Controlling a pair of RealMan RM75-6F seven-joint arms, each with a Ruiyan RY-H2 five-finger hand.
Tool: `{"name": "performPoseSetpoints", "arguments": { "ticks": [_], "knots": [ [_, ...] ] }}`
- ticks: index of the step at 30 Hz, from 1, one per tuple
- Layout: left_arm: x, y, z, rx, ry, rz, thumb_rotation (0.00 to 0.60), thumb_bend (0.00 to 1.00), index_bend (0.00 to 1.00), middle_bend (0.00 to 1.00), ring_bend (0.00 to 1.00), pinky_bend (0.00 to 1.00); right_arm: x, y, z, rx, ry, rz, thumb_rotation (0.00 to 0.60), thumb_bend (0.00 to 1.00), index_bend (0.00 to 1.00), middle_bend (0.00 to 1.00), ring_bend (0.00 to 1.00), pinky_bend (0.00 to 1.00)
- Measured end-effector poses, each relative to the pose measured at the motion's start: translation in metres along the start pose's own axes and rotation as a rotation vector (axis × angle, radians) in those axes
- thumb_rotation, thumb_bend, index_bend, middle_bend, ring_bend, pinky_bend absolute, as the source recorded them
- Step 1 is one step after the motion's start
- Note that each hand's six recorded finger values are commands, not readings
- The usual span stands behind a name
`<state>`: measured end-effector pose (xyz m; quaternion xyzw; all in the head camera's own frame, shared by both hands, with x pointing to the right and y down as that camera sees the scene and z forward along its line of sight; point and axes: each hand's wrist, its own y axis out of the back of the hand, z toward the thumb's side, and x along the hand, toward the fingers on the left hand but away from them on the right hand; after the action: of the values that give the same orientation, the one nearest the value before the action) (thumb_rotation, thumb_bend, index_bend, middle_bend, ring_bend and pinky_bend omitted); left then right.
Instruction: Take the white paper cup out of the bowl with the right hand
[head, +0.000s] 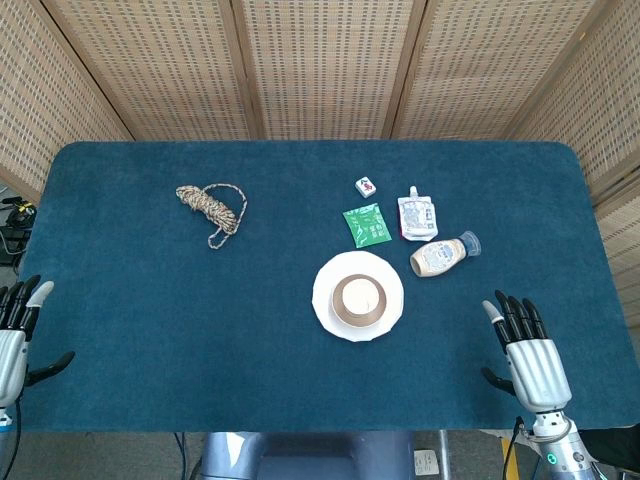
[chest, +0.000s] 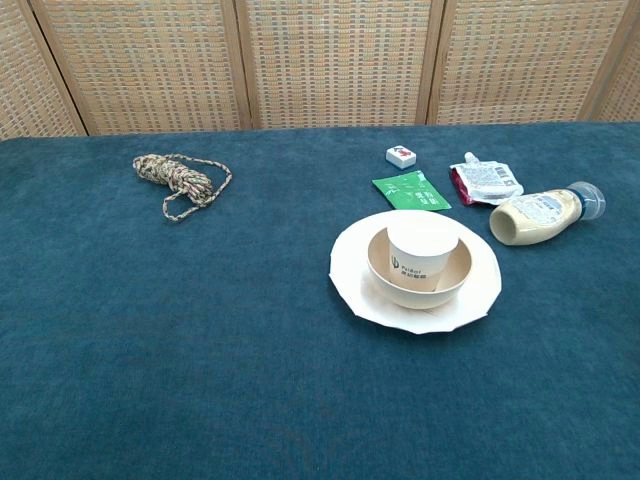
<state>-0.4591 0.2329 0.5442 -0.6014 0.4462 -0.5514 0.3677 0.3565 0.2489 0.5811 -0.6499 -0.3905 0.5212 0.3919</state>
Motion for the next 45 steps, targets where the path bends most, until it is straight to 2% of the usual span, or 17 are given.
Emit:
{"name": "performPoseSetpoints", "arguments": {
  "ticks": [11, 17, 24, 28, 36, 45],
  "knots": [
    [0.000, 0.002, -0.001, -0.005, 0.003, 0.003, 0.600, 0.00, 0.00, 0.00, 0.00, 0.00, 0.000, -0.001, 0.003, 0.000, 0.010, 0.007, 0.600, 0.24, 0.00, 0.00, 0.00, 0.00],
    [0.002, 0.003, -0.005, -0.017, 0.013, 0.004, 0.600, 0.00, 0.00, 0.00, 0.00, 0.00, -0.005, -0.001, 0.018, -0.019, 0.044, 0.019, 0.600, 0.24, 0.02, 0.00, 0.00, 0.00],
    [0.003, 0.004, -0.006, -0.028, 0.013, 0.003, 0.600, 0.00, 0.00, 0.00, 0.00, 0.00, -0.032, 0.006, 0.066, -0.060, 0.146, 0.061, 0.600, 0.30, 0.15, 0.00, 0.00, 0.03],
    [0.002, 0.006, -0.006, -0.045, 0.008, 0.002, 0.600, 0.00, 0.00, 0.00, 0.00, 0.00, -0.053, 0.005, 0.091, -0.038, 0.191, 0.110, 0.600, 0.33, 0.17, 0.00, 0.00, 0.04],
    [0.001, 0.003, -0.003, -0.054, -0.011, -0.018, 0.600, 0.00, 0.00, 0.00, 0.00, 0.00, -0.099, -0.016, 0.133, 0.021, 0.167, 0.224, 0.600, 0.37, 0.18, 0.00, 0.00, 0.04],
    [0.004, 0.004, -0.007, -0.067, -0.001, -0.021, 0.600, 0.00, 0.00, 0.00, 0.00, 0.00, -0.127, -0.029, 0.170, 0.053, 0.160, 0.317, 0.600, 0.38, 0.14, 0.00, 0.00, 0.04]
  ]
}}
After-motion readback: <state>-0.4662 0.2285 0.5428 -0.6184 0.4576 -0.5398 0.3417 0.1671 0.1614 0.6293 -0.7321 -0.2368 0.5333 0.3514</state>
